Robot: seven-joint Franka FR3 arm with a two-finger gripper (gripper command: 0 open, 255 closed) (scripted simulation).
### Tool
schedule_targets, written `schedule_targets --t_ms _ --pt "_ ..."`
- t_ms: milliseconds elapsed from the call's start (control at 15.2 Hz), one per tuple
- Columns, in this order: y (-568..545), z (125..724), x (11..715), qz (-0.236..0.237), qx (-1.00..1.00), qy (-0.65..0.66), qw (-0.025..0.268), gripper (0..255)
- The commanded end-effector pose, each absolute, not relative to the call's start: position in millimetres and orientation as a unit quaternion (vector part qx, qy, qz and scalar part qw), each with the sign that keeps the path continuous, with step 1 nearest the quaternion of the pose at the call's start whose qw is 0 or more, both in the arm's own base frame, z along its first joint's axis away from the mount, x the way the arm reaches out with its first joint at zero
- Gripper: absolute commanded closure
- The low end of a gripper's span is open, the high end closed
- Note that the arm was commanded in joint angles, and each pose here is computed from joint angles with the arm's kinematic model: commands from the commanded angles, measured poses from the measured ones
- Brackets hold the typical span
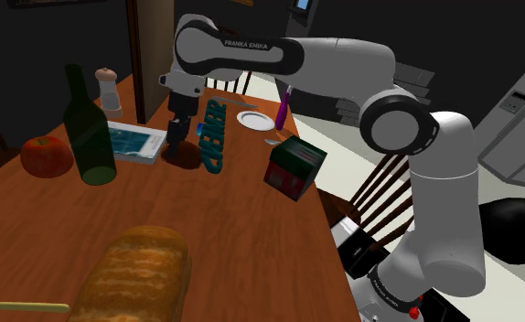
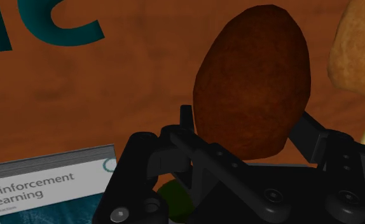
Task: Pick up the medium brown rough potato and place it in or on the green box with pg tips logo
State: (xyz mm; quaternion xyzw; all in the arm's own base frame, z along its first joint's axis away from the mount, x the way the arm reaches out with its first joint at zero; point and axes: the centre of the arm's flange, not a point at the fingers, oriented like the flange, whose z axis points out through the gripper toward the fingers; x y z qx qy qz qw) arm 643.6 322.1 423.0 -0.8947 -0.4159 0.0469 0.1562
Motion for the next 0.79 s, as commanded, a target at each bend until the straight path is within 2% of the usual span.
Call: schedule_targets --t_ms 0,726 --pt "322.6 433.6 644.7 0.047 -0.895 -0.416 0.156 255" --pt "322.6 491.6 644.7 0.047 -0.895 -0.416 0.156 255"
